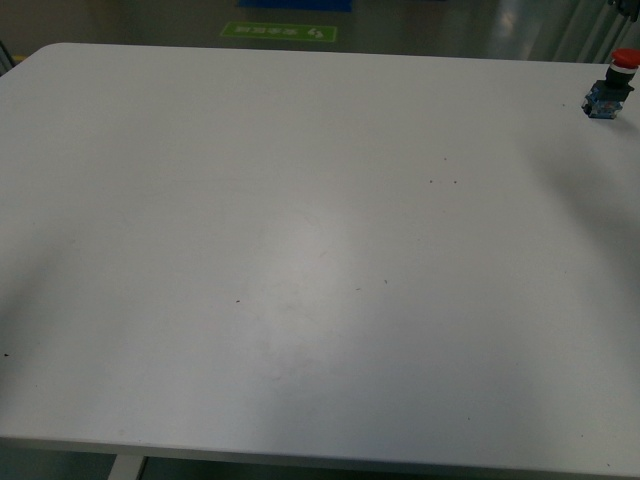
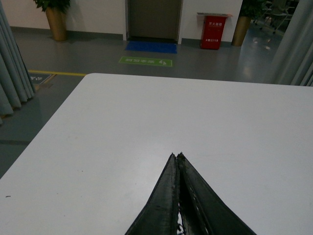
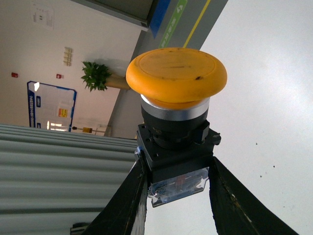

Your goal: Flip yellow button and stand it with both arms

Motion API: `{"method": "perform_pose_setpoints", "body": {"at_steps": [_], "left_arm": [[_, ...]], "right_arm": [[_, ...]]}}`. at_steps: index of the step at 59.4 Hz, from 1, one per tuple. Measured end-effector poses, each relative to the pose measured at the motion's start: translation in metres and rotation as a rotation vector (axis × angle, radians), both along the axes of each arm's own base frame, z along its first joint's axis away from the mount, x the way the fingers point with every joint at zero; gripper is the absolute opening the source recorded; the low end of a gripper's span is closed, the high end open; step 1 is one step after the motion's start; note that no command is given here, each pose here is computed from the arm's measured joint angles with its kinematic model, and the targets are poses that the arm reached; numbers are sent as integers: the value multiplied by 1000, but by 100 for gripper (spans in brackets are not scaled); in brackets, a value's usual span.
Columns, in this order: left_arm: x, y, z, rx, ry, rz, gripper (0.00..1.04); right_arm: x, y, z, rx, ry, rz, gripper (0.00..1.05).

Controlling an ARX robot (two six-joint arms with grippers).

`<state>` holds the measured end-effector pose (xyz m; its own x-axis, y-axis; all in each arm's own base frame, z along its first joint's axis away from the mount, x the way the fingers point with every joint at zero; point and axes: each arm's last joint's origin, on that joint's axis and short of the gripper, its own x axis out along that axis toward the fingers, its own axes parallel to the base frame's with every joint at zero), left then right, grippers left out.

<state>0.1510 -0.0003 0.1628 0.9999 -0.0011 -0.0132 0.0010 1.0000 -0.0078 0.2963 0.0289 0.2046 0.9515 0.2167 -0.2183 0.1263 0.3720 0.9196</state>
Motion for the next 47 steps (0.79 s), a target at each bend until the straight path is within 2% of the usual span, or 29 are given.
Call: {"method": "perform_pose_setpoints", "body": {"at_steps": [47], "left_arm": [[-31,0,12,0,-40,0,4]], "right_arm": [[-10,-8,-5,-39,-22,10,29]]}}
